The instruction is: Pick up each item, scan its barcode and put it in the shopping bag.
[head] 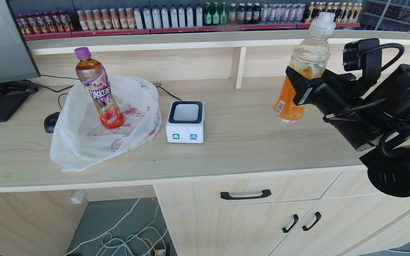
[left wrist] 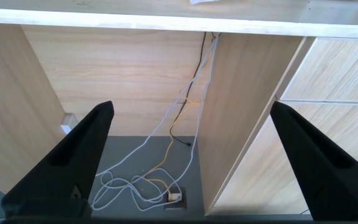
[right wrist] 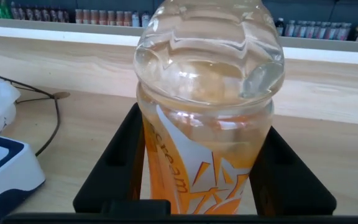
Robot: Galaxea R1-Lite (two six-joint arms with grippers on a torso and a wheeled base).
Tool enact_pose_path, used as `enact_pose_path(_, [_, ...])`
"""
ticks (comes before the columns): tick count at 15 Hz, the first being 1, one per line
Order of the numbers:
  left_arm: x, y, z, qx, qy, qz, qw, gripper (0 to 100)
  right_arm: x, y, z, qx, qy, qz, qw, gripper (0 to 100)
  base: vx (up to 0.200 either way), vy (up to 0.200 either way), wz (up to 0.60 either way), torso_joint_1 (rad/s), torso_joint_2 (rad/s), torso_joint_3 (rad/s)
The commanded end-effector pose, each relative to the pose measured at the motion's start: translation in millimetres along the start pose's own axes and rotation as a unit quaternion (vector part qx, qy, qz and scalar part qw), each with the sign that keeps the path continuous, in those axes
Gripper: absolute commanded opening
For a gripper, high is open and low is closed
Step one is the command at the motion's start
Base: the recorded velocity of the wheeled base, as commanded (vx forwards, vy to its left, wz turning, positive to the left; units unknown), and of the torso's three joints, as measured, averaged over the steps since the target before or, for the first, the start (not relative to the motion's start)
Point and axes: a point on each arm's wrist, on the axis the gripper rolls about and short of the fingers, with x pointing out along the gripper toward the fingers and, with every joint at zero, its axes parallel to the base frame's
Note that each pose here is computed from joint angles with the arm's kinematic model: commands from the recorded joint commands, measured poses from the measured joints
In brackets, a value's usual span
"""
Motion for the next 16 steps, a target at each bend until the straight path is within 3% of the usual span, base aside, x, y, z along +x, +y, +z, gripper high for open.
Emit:
enact_pose_path(1, [0,0.0,0.0,0.0,0.0,0.0,1.0,100,-23,-4,27,0.003,-0.018,0.003,1.0,0,0.0,0.0,0.0,0.0,0.0,0.0])
enact_pose_path(6, [0,0.0,0.0,0.0,0.0,0.0,1.0,100,-57,4,41,0.012,-0.013,0.024,1.0,0,0.0,0.0,0.0,0.0,0.0,0.0])
enact_pose_path(16, [0,0.0,0.0,0.0,0.0,0.0,1.0,100,-133,-6,47,0.011,0.018,0.032,0.999,0,0.0,0.0,0.0,0.0,0.0,0.0])
